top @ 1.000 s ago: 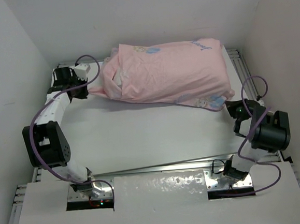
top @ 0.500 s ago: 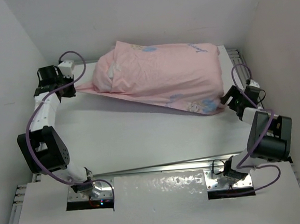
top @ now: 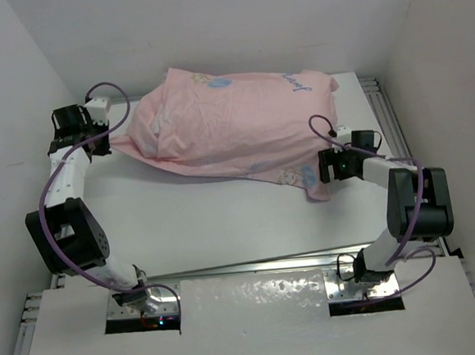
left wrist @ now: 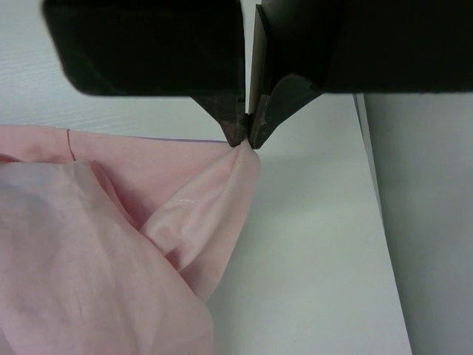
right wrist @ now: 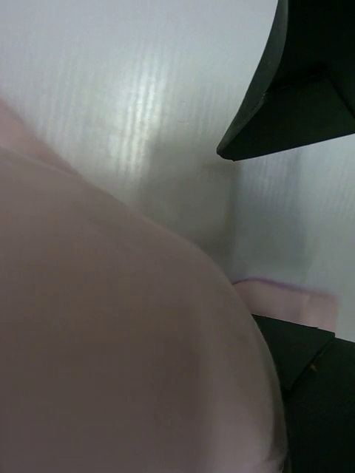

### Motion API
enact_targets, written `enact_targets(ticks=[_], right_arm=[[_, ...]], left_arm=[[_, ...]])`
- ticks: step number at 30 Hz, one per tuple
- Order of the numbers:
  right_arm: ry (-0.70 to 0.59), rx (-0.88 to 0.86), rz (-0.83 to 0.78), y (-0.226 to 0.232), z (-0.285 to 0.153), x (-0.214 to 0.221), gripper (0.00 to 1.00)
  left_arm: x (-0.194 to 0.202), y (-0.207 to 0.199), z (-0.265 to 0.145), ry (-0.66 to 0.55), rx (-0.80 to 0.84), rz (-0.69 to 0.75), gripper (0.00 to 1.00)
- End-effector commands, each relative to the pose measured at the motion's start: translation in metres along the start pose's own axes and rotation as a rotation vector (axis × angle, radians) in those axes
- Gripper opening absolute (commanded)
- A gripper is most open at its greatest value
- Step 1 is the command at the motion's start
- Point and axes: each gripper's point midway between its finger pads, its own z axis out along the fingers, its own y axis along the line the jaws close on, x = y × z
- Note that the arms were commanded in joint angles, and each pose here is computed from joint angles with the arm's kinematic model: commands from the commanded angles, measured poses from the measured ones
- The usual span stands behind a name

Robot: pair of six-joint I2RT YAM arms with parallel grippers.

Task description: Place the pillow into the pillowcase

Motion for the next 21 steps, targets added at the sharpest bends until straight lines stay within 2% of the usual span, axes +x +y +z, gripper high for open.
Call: enact_targets(ticks=[1,4,7,9,11,12,13,14,15,18,19,21], right_arm=[[0.001,0.022,-0.132,-0.006,-0.019,-0.008,0.82],[-0.041,0.167,-0.083,-0.023,-0.043,-0.016,0.82],[-0.083,0.233,-0.023,-0.026,-0.061,-0.017,0.81],[-0.162,0.213,-0.025,-0.016,-0.075,-0.023,0.81],[-0.222,0.096,-0.072,0.007,-0.08,-0.028,0.82],[-0.22,0.033,-0.1,0.018,-0.076,-0.022,0.87],[-0.188,-0.064,-0.112,0.036,-0.066,-0.015,0.88],[-0.184,-0.064,-0.12,0.038,-0.065,-0.015,0.88],[-0.101,-0.064,-0.099,0.037,-0.053,-0.004,0.89],[0.038,-0.073,-0.062,0.039,-0.03,0.009,0.89],[0.055,-0.086,-0.041,0.044,-0.025,0.011,0.93],[0.069,-0.111,-0.006,0.05,-0.013,0.015,0.94]], left_arm=[[-0.02,0.006,-0.019,-0.069,-0.025,0.043,0.0],[-0.02,0.008,-0.02,-0.061,-0.025,0.055,0.0],[-0.023,0.008,-0.017,-0.057,-0.015,0.051,0.0],[-0.027,0.006,-0.016,-0.062,0.005,0.043,0.0],[-0.031,0.003,-0.016,-0.073,0.025,0.039,0.0],[-0.032,0.002,-0.015,-0.075,0.03,0.036,0.0],[-0.032,0.002,-0.015,-0.077,0.031,0.031,0.0],[-0.032,0.001,-0.015,-0.076,0.033,0.028,0.0],[-0.034,0.001,-0.016,-0.083,0.034,0.023,0.0],[-0.035,-0.001,-0.019,-0.087,0.042,0.019,0.0],[-0.035,-0.002,-0.02,-0.086,0.042,0.017,0.0],[-0.034,-0.002,-0.022,-0.082,0.041,0.019,0.0]])
